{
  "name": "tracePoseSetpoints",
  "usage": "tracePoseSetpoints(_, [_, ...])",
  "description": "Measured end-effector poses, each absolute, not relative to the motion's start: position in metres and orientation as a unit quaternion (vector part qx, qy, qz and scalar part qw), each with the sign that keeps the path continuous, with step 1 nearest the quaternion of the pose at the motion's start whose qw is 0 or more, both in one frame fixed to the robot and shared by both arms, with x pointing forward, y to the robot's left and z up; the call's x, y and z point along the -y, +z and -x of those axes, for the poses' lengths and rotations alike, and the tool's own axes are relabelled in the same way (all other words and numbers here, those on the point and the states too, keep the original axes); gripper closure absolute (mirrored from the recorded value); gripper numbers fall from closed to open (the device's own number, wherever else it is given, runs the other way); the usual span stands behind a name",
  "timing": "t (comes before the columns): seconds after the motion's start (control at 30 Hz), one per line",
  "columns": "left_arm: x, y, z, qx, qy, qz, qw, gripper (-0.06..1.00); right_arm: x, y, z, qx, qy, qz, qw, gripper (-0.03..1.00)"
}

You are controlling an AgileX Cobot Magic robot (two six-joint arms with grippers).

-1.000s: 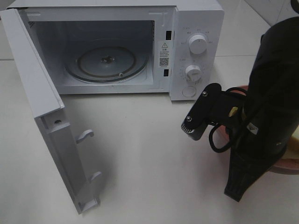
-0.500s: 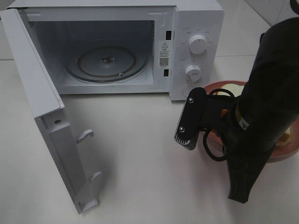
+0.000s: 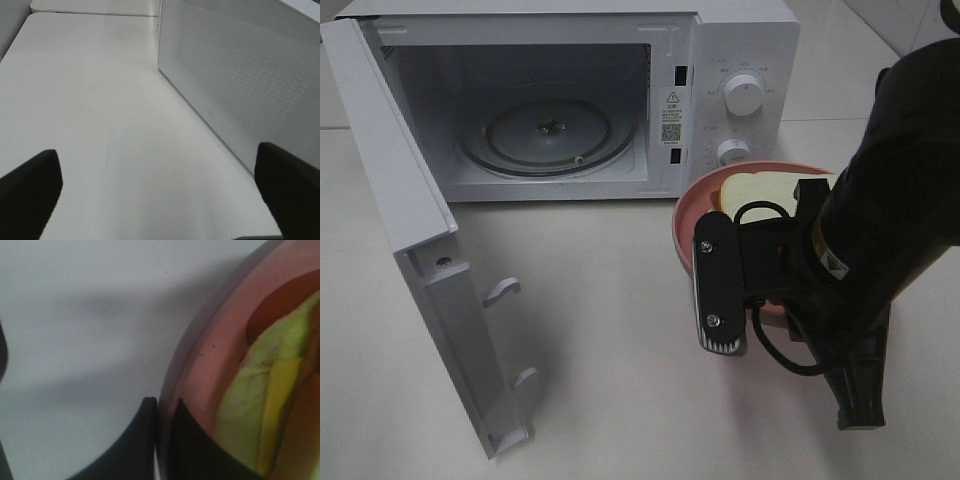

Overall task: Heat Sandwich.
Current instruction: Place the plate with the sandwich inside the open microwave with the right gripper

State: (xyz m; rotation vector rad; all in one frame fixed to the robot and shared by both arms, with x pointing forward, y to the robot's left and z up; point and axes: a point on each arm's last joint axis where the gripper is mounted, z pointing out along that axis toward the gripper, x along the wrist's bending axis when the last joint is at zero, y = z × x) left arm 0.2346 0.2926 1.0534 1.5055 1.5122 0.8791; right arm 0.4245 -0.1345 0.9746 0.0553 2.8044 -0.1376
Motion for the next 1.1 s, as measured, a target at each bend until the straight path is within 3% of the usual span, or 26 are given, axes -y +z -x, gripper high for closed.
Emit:
tracePoseSetpoints(0.7, [-0.293, 1.053, -0.235, -0.599, 0.348, -0.596, 0.405, -0.05, 0.124, 0.976, -0.43, -0.962, -0.033, 0.187, 0.195, 0.93])
tracePoseSetpoints(1.1, [-0.293, 1.053, -0.235, -0.599, 0.348, -0.596, 0.405, -0.05, 0.12, 0.975, -0.426, -0.946, -0.022, 0.273, 0.174, 0.93])
